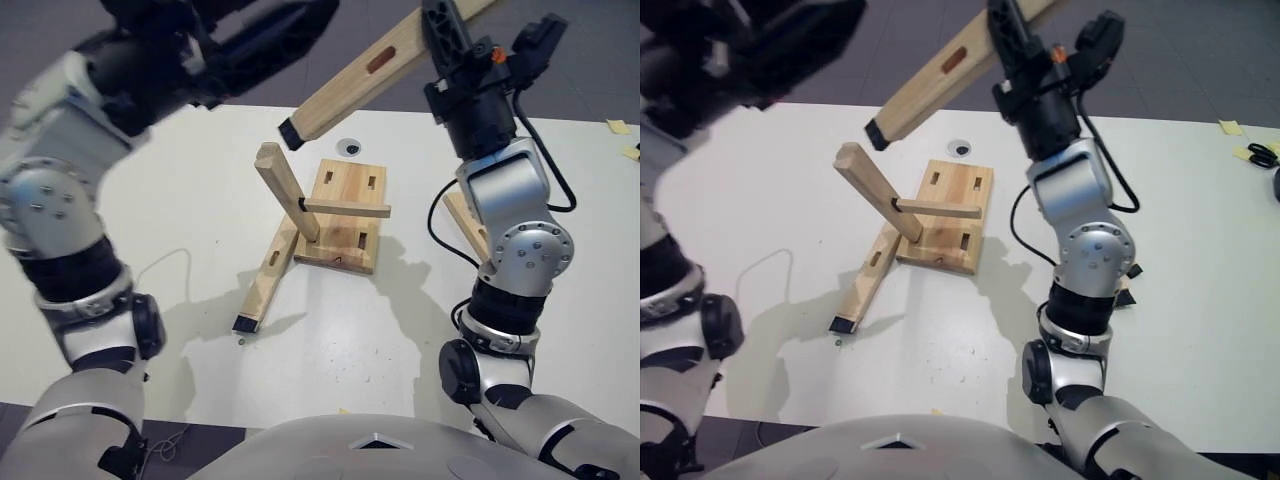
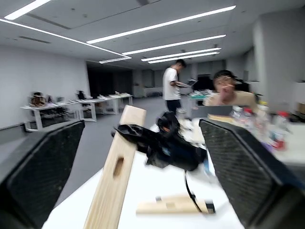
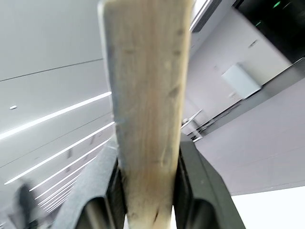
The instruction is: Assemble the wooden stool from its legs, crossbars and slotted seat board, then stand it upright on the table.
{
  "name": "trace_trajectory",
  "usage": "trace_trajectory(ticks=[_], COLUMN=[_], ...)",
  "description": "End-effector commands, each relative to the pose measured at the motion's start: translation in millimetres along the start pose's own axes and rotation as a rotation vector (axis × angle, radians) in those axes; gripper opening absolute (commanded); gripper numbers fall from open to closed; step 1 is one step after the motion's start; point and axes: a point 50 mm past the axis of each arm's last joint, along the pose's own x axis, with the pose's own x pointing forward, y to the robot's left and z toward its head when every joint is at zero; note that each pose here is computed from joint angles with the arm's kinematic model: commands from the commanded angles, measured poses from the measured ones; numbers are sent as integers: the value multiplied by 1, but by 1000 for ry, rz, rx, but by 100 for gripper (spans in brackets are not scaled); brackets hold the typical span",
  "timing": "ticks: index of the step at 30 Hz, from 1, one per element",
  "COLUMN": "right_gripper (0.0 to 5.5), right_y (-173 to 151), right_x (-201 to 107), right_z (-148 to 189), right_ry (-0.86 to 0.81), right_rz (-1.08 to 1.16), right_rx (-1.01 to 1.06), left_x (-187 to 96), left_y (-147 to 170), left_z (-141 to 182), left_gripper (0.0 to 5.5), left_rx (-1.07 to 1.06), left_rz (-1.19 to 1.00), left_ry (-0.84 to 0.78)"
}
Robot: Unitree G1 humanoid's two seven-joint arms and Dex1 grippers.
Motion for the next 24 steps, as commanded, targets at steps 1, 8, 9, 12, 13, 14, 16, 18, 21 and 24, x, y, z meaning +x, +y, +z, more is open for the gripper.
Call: trace_trajectory(ticks=[1, 8, 9, 12, 13, 14, 16, 18, 21, 24], right_gripper=[104, 104, 104, 104, 104, 104, 104, 104, 104, 104], right_y=[-24, -42, -44, -49, -51, -53, -55, -56, -55, -54], right_x=[-14, -25, -25, -30, -32, -34, -37, -37, -35, -34], right_z=[39, 53, 51, 49, 50, 51, 53, 54, 53, 54], right_ry=[-77, -42, -36, -33, -36, -41, -54, -63, -60, -58], right_rz=[-102, -166, -176, -205, -216, -226, -242, -249, -242, -239], right_rx=[-104, -178, -182, -182, -185, -188, -193, -194, -201, -207], left_x=[-28, -6, -2, 4, 4, 6, 12, 22, 30, 32], left_y=[21, 36, 35, 25, 21, 17, 8, -6, -27, -34], left_z=[-41, -84, -88, -92, -93, -93, -92, -94, -99, -96], left_gripper=[536, 540, 540, 540, 540, 540, 540, 540, 540, 540], left_rx=[-50, -109, -119, -141, -140, -141, -148, -158, -167, -167], left_rz=[-1, -114, -138, -215, -238, -256, -287, -329, -382, -368], left_ry=[338, 434, 439, 462, 472, 469, 444, 406, 380, 346])
